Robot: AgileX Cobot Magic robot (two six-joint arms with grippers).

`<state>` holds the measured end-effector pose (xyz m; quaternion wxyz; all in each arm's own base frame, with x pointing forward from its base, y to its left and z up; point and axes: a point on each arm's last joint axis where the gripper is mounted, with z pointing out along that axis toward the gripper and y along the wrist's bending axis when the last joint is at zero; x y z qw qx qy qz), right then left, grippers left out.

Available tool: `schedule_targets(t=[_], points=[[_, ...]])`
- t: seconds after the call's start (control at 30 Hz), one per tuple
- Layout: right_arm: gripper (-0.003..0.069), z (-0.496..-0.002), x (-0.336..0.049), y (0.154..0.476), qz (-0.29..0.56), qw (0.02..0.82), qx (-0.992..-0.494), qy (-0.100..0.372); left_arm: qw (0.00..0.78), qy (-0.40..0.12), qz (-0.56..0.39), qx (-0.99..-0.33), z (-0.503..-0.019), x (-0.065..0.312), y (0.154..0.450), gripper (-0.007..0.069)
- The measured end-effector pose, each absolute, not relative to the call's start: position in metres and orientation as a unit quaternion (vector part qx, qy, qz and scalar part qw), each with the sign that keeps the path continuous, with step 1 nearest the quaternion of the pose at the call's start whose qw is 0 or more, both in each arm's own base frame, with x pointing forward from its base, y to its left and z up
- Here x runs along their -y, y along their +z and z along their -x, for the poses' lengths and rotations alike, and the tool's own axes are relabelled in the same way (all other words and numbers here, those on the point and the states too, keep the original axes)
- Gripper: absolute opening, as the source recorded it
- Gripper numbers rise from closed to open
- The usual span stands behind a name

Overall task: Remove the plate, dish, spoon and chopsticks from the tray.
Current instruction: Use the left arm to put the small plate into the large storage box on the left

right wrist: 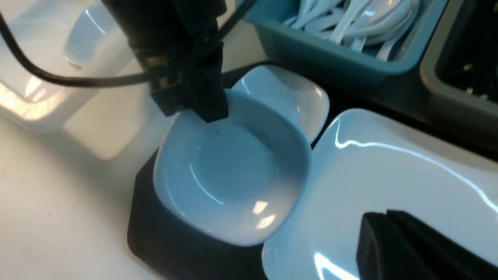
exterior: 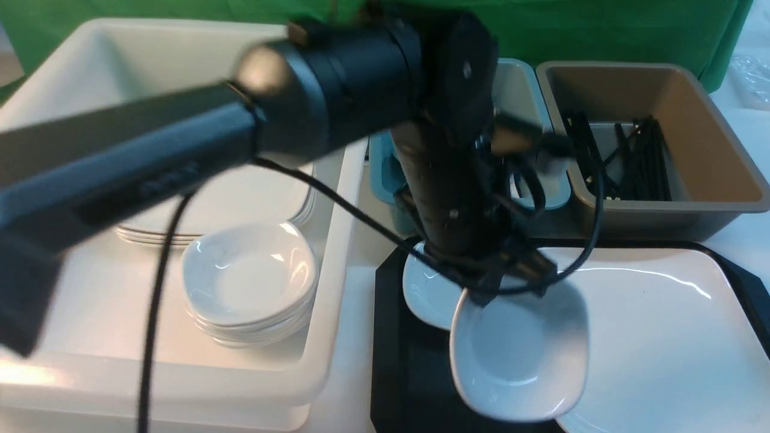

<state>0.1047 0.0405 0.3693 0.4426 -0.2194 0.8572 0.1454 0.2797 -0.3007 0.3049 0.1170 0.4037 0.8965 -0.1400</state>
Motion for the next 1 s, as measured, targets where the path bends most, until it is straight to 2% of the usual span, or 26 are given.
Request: schedule_targets(t=[0.07, 0.23, 0.37, 0.47, 0.5, 0.6, 0.63, 0.67, 0.77, 0.9, 1.0], points=[[0.0027, -0.104, -0.041, 0.377, 0.222, 0.454, -0.851, 0.144, 0.132, -0.147, -0.401, -0.895, -0.278, 0.296, 0.318, 0.0034], [0.0027, -0.101, -0.045, 0.415, 0.253, 0.502, -0.813, 0.151, 0.196, -0.178, -0.333, -0.905, -0.286, 0.245, 0.372, 0.0034], [0.0023, -0.111, -0.054, 0.436, 0.291, 0.502, -0.791, 0.192, 0.243, -0.208, -0.245, -0.915, -0.299, 0.180, 0.406, 0.0034], [0.0024, -0.121, -0.060, 0.443, 0.317, 0.495, -0.779, 0.220, 0.265, -0.226, -0.185, -0.919, -0.303, 0.141, 0.415, 0.0034], [0.0024, -0.129, -0.063, 0.446, 0.326, 0.488, -0.773, 0.240, 0.276, -0.235, -0.149, -0.920, -0.304, 0.116, 0.414, 0.0034], [0.0024, -0.142, -0.069, 0.448, 0.339, 0.474, -0.768, 0.264, 0.285, -0.253, -0.073, -0.921, -0.301, 0.076, 0.401, 0.0034], [0.0024, -0.152, -0.075, 0.446, 0.351, 0.461, -0.767, 0.275, 0.287, -0.263, -0.025, -0.921, -0.297, 0.056, 0.384, 0.0034], [0.0024, -0.153, -0.076, 0.445, 0.352, 0.460, -0.767, 0.276, 0.282, -0.261, -0.021, -0.923, -0.297, 0.054, 0.381, 0.0034], [0.0024, -0.173, -0.099, 0.433, 0.385, 0.431, -0.762, 0.292, 0.286, -0.267, 0.070, -0.918, -0.287, 0.026, 0.342, 0.0034], [0.0024, -0.192, -0.125, 0.419, 0.403, 0.421, -0.766, 0.270, 0.272, -0.266, 0.131, -0.916, -0.278, 0.017, 0.303, 0.0034], [0.0024, -0.206, -0.157, 0.403, 0.433, 0.398, -0.775, 0.229, 0.271, -0.272, 0.186, -0.904, -0.273, 0.017, 0.272, 0.0034]])
